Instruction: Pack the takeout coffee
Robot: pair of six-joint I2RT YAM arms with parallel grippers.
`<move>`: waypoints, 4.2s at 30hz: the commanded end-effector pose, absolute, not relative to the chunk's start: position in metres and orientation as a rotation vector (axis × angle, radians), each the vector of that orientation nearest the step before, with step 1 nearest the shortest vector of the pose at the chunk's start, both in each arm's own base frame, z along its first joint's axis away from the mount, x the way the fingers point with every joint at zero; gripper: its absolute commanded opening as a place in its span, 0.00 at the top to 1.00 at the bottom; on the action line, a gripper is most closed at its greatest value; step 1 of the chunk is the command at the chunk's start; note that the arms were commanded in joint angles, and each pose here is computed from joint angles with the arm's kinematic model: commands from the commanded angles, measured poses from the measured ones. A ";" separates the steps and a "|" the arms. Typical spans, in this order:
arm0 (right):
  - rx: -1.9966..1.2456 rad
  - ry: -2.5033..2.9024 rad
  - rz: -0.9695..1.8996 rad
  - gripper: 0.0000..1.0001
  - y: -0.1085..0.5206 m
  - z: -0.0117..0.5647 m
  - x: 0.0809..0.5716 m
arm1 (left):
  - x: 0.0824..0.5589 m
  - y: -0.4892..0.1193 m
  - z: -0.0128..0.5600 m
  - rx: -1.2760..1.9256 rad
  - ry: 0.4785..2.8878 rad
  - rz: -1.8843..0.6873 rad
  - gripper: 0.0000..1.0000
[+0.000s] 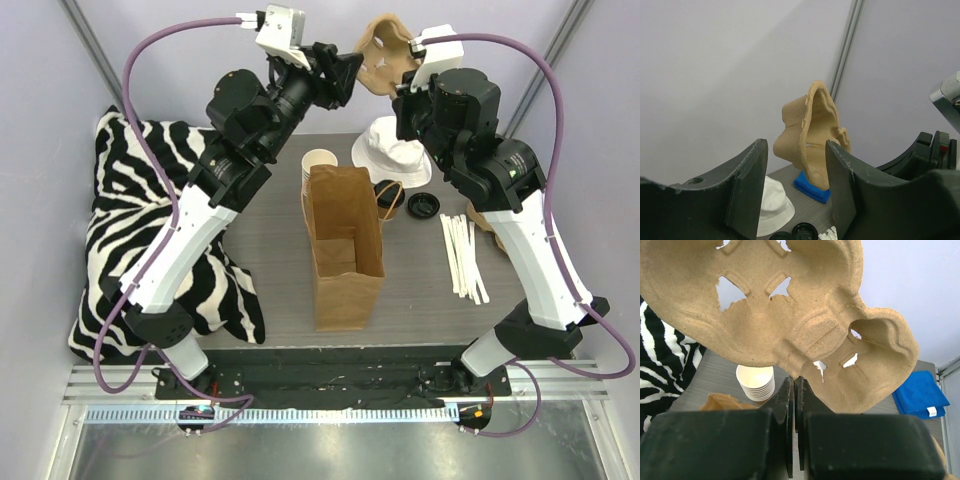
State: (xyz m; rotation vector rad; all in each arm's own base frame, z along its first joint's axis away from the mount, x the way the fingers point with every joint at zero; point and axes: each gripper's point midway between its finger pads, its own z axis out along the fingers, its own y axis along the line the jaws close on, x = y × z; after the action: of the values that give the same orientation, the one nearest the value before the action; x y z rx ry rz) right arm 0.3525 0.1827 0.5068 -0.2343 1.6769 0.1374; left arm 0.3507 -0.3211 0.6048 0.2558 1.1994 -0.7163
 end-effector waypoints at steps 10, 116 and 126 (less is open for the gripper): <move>-0.197 1.616 0.233 0.99 0.184 0.530 0.338 | 0.357 -0.326 0.605 0.256 1.178 -0.719 0.51; -1.029 1.824 0.328 0.99 0.245 0.398 0.340 | 0.202 -0.160 0.611 0.490 1.169 -0.678 1.00; -1.105 1.968 0.304 0.99 0.239 0.342 0.335 | 0.208 -0.162 0.602 0.469 1.196 -0.689 1.00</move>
State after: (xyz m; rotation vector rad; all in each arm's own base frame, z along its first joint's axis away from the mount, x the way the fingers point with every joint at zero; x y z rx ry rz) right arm 0.3344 0.2395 0.3538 -1.0991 1.9375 0.3190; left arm 0.2131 -0.1631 0.5916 0.4710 1.2431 -0.6807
